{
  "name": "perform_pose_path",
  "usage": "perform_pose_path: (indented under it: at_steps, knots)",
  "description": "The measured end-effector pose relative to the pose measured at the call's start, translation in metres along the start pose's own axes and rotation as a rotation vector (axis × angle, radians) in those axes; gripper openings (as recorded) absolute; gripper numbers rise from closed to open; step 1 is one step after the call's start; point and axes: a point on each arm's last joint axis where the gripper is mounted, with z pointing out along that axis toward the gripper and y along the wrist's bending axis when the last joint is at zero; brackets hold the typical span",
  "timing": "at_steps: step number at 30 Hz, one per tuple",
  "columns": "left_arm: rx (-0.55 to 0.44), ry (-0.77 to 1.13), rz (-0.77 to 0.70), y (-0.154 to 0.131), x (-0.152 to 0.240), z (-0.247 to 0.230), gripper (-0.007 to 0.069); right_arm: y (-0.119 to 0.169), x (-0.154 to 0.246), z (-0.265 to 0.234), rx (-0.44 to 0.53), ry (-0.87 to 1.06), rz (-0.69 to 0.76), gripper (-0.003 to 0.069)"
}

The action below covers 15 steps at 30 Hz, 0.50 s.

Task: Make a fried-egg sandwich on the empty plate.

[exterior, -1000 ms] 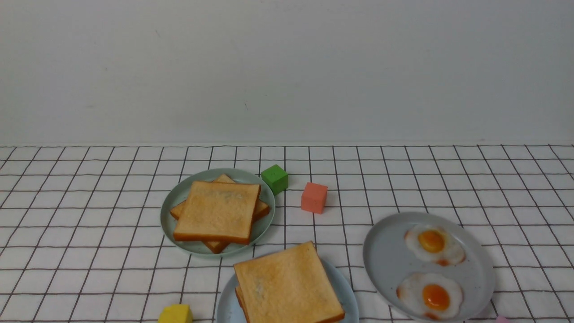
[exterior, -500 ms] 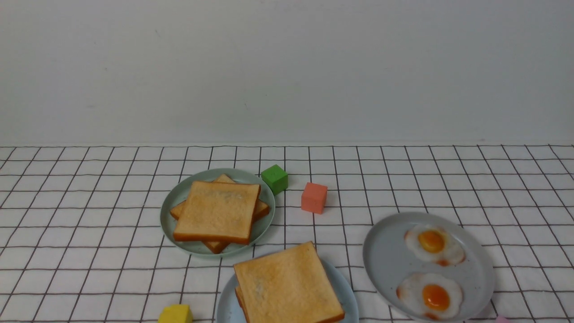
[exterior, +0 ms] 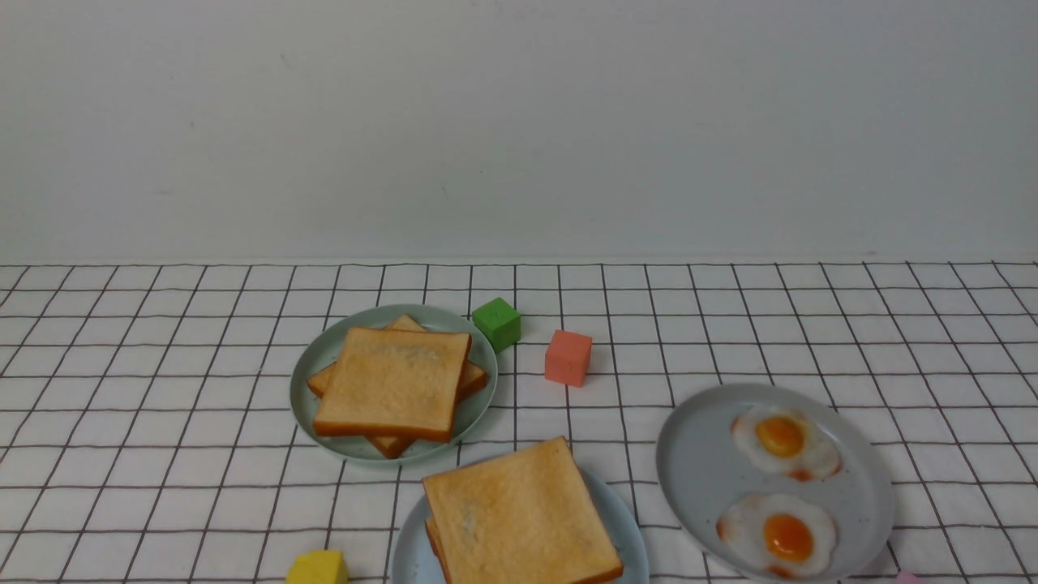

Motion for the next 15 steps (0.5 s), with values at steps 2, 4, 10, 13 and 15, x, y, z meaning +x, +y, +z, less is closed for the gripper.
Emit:
perform_pose_path:
  at_steps: [2,4,10,13,15]
  knots:
    - [0.000,0.000,0.000,0.0000,0.0000,0.0000,0.0047,0.0000,0.0000,0.0000,0.000,0.000,0.000,0.0119]
    - [0.000,0.000,0.000,0.0000,0.0000,0.0000,0.0048,0.0000,0.0000,0.0000,0.000,0.000,0.000,0.0121]
    - [0.000,0.000,0.000,0.0000,0.0000,0.0000,0.0049,0.0000,0.0000,0.0000,0.000,0.000,0.000,0.0129]
    - [0.000,0.000,0.000,0.0000,0.0000,0.0000,0.0050,0.0000,0.0000,0.0000,0.000,0.000,0.000,0.0132]
    - [0.000,0.000,0.000,0.0000,0.0000,0.0000,0.0050,0.0000,0.0000,0.0000,0.000,0.000,0.000,0.0134]
